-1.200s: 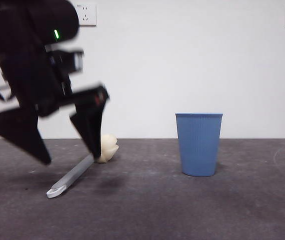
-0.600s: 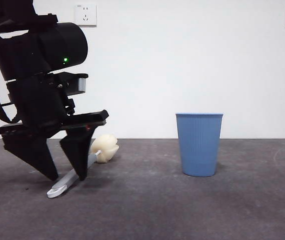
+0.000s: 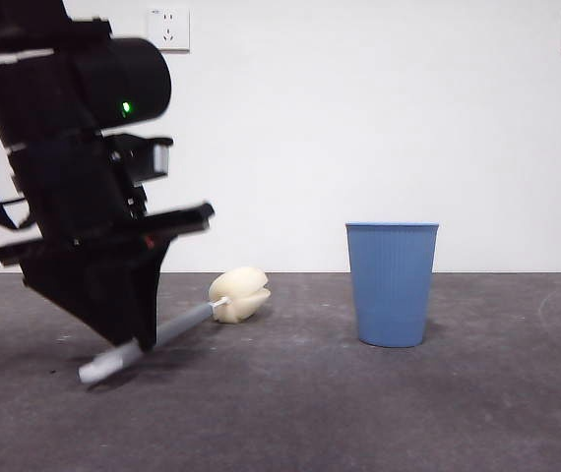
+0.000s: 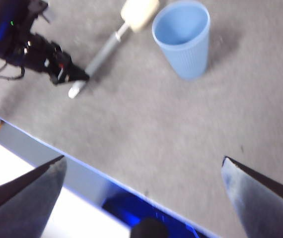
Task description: Pick up the cup brush,pick up the cup,insert the brush into the cup,clean the cup,put the cup brush back,put the cup back to the fixed position on the table
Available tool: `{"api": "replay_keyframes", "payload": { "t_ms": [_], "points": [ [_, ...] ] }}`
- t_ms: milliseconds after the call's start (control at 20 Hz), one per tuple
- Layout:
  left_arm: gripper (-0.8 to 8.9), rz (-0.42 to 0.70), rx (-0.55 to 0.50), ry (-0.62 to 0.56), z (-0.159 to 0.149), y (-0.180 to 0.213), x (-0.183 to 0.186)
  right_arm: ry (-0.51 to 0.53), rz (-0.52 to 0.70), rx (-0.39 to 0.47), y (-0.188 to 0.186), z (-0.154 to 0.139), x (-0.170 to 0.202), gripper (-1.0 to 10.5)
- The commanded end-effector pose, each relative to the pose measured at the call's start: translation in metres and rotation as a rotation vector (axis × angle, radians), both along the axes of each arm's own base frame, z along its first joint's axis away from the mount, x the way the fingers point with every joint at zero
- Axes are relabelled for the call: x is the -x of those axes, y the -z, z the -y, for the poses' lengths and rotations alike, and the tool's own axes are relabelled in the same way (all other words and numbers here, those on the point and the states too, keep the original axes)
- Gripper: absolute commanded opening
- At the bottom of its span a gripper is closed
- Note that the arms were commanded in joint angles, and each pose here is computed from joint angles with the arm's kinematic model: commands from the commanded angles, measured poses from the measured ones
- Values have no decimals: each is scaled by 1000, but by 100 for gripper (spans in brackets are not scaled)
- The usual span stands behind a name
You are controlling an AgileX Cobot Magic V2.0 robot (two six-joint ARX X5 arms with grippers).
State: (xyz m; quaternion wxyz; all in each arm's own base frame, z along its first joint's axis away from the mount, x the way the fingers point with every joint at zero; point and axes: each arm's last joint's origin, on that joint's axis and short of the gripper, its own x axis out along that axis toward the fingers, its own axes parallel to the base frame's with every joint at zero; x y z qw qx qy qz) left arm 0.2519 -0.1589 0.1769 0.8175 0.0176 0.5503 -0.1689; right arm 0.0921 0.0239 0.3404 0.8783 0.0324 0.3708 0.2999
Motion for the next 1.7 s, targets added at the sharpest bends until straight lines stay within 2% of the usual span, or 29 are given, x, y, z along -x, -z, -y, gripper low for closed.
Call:
{"api": "replay_keyframes", "payload": {
  "t_ms": [50, 100, 150, 200, 350, 400, 600, 750, 950, 1200, 1350, 1500, 1700],
  "points": [
    [-8, 63, 57, 27, -3, -25, 8, -125, 13, -154, -5, -8, -10, 594],
    [-8, 105, 80, 31, -6, -39, 13, -235, 5, -280, -9, -13, -17, 594],
    [-8, 145, 95, 42, -10, -51, 19, -291, -6, -354, -11, -16, -25, 594],
    [-8, 187, 115, 49, -15, -66, 27, -282, -18, -369, -11, -19, -34, 594],
    [-8, 286, 148, 64, -29, -98, 49, -148, -39, -177, 7, -25, -53, 595],
    [-8, 315, 164, 61, -34, -106, 55, -132, -50, -147, 17, -29, -57, 595],
    [-8, 392, 208, 63, -45, -126, 73, -69, -101, -124, 74, -46, -71, 595],
    [-8, 369, 180, 80, -49, -126, 79, 1, -11, -47, 109, -62, -70, 595],
    [-9, 360, 169, 88, -50, -125, 79, 42, 136, 17, 142, -82, -68, 596],
    [-8, 358, 162, 97, -50, -124, 80, 125, 261, 14, 181, -86, -76, 596],
    [-8, 359, 162, 96, -50, -124, 80, 124, 348, -7, 191, -91, -88, 595],
    [-8, 357, 162, 97, -50, -124, 80, 132, 350, -2, 214, -96, -102, 596],
    [-8, 336, 150, 98, -51, -123, 81, 175, 421, -47, 230, -95, -117, 595]
  ]
}}
